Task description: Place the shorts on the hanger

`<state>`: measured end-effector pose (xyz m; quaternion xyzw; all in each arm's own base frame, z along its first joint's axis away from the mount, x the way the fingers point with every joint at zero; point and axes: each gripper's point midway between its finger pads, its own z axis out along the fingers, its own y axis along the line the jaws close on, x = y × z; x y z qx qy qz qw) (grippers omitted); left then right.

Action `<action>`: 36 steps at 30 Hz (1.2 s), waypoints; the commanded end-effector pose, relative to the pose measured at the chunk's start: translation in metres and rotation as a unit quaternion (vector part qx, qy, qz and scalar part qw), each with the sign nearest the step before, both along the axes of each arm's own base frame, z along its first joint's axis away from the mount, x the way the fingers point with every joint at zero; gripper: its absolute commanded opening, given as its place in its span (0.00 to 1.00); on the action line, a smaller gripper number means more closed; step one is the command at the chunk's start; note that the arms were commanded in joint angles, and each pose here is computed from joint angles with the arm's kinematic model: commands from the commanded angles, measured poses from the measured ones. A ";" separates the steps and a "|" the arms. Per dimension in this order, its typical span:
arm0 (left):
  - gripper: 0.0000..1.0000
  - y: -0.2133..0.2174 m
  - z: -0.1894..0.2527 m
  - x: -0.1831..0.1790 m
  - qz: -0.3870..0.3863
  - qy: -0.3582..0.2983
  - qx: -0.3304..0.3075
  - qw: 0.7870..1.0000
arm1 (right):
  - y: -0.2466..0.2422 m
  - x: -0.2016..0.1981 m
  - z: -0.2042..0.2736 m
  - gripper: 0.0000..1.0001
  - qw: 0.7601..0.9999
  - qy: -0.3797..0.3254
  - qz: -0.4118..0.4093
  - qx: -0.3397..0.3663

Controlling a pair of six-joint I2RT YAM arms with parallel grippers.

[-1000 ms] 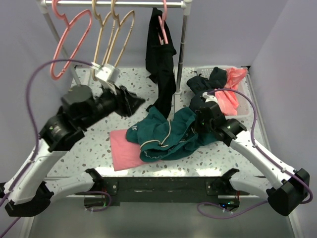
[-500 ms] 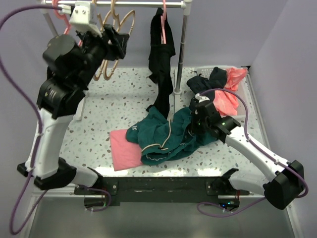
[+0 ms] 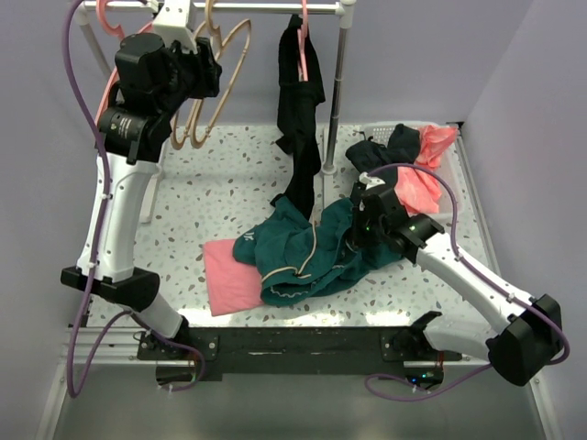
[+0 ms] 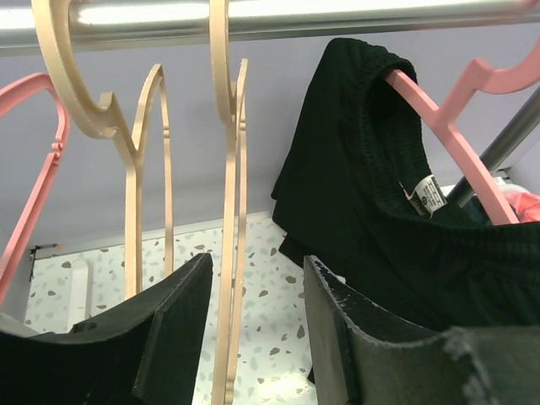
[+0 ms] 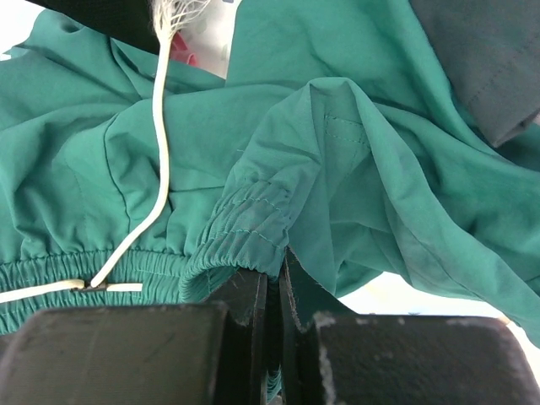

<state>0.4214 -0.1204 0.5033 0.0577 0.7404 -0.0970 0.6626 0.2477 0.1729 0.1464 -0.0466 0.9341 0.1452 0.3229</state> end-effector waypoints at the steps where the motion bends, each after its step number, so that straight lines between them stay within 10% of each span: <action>1: 0.51 0.007 -0.002 0.009 0.010 -0.004 0.019 1.000 | 0.012 0.008 0.005 0.00 1.000 -0.012 0.018 0.018; 17: 0.40 0.011 -0.057 0.033 0.036 0.044 0.055 0.997 | 0.015 0.007 -0.009 0.00 0.999 0.001 0.032 0.011; 25: 0.00 0.012 -0.049 0.034 0.036 0.015 0.058 0.998 | 0.014 0.009 -0.011 0.00 0.999 -0.002 0.031 0.007; 36: 0.00 0.009 -0.018 0.019 0.019 -0.046 0.039 0.998 | 0.013 0.012 -0.012 0.00 1.000 -0.005 0.028 0.004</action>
